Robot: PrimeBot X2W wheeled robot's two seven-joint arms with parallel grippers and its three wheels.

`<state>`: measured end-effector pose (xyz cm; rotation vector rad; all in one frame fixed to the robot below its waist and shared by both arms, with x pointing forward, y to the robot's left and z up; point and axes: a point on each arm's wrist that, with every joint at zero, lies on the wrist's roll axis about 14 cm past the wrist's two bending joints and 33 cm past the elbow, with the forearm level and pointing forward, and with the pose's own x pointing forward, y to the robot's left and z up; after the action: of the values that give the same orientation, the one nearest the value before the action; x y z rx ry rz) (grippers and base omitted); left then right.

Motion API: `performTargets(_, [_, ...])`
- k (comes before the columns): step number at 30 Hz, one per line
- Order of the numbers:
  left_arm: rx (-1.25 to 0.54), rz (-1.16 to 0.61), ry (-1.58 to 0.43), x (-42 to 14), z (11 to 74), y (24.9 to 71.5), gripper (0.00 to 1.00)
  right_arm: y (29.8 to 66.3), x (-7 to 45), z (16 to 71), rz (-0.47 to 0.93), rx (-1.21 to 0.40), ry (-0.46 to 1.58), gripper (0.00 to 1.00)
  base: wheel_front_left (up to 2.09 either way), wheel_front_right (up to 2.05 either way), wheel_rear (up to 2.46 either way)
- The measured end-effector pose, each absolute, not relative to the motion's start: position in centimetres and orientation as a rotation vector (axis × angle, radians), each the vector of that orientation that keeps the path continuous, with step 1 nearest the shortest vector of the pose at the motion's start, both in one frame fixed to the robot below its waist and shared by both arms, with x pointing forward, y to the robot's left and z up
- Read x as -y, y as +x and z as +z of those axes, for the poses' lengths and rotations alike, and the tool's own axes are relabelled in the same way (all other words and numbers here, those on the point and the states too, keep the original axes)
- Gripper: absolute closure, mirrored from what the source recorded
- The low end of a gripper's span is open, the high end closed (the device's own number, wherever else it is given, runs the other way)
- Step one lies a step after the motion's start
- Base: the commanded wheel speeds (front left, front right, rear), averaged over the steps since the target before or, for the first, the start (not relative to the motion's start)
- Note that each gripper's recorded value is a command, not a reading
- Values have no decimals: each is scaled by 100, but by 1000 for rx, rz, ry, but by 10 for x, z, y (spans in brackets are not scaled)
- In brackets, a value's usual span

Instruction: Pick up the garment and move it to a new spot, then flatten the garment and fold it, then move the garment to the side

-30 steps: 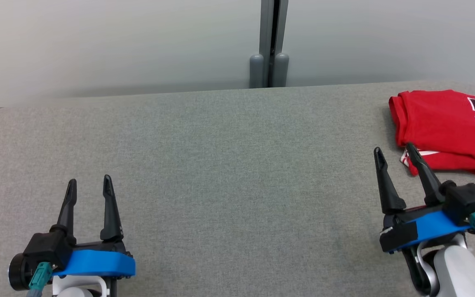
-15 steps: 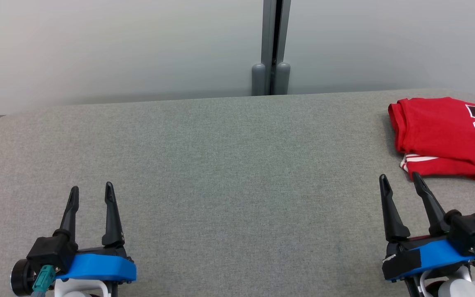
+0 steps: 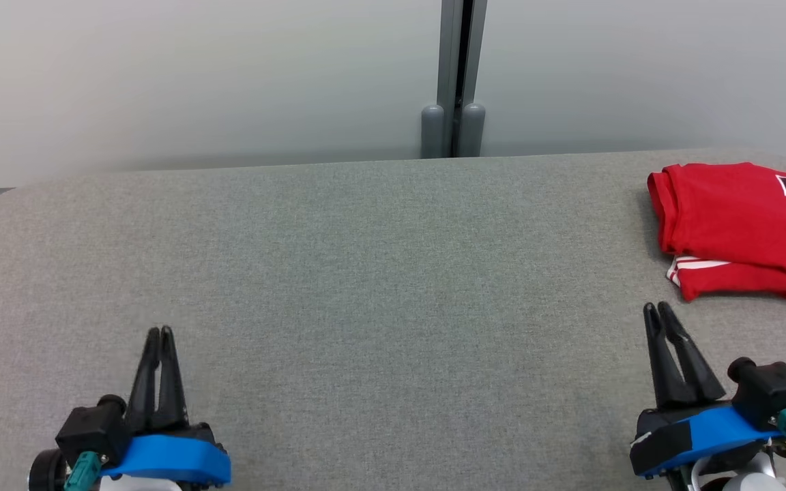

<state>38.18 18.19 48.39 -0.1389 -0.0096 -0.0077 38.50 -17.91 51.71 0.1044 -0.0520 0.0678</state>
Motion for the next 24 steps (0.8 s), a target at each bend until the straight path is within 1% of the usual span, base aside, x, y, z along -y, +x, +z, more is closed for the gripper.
performTargets(3, [-42, 2, -156, -182, 469, 375, 100, 383, 179, 508, 64, 22, 124, 100, 0, 0, 0])
performTargets(7, [-66, 26, -228, -186, 465, 374, 100, 383, 181, 504, 51, 5, 200, 100, 0, 0, 0])
performTargets(24, [-85, 81, -526, -195, 465, 375, 100, 382, 190, 498, 4, -25, 504, 100, 0, 0, 0])
